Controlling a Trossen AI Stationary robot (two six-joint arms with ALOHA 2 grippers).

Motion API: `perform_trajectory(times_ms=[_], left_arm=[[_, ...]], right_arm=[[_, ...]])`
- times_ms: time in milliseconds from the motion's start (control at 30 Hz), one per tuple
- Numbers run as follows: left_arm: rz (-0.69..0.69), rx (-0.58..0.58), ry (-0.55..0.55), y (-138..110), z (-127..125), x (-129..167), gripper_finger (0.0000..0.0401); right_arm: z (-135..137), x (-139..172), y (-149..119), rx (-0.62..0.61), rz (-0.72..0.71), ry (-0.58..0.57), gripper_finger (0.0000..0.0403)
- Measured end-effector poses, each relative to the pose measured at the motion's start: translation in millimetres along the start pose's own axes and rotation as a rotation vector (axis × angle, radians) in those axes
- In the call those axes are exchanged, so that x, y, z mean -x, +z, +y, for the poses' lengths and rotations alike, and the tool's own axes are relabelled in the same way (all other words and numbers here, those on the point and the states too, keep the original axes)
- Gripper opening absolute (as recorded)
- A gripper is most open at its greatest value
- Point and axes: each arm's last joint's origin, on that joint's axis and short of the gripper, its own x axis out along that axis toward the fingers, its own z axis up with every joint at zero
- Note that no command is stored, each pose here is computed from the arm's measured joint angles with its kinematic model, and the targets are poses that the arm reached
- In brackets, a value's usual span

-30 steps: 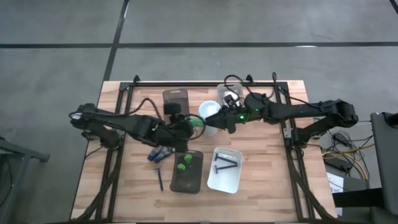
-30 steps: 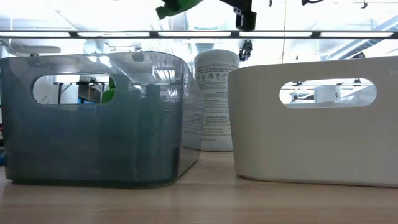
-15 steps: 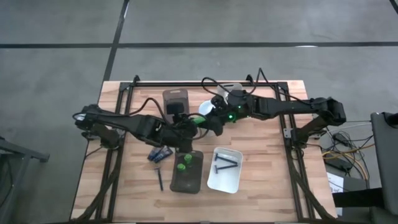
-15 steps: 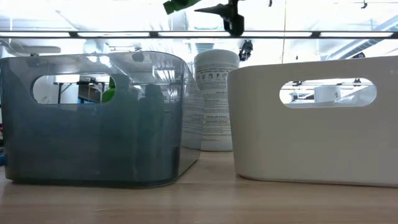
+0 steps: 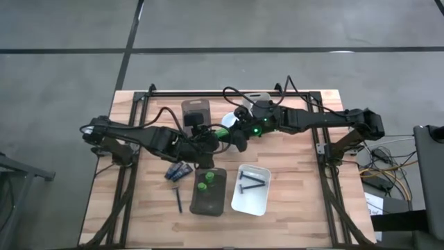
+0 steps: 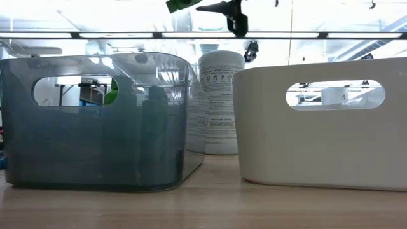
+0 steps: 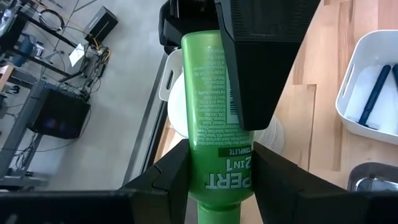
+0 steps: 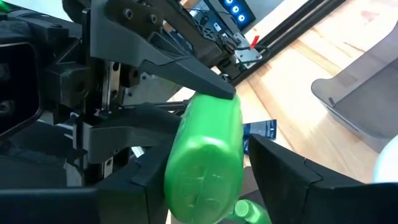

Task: Pick & Place Travel size toiletries
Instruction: Put the green shampoo bottle into the bottom black bin

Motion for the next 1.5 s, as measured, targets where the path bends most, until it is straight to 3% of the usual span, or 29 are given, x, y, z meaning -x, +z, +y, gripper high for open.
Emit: perform_trajectory(times_ms=[533, 967, 1267, 1500], left_arm=[[0.003, 0.012, 0.0, -0.6, -0.5, -0.6, 0.0148], [-0.001, 0.099, -0.045, -1.2, 2.8, 4.2, 0.0246], [-0.071, 0.281, -0.059, -6.4, 36.0, 34.6, 0.025], [-0.245, 0.48, -0.101, 1.8, 58.4, 54.3, 0.025]], right_arm=[[0.0, 0.3, -0.1, 0.003, 0.0, 0.001, 0.012], [3.0, 14.4, -0.3, 0.073, 0.022, -0.019, 0.011], [14.5, 48.5, 6.4, 0.237, -0.015, -0.016, 0.0109], [22.0, 73.7, 12.3, 0.329, -0.094, -0.025, 0.0109]])
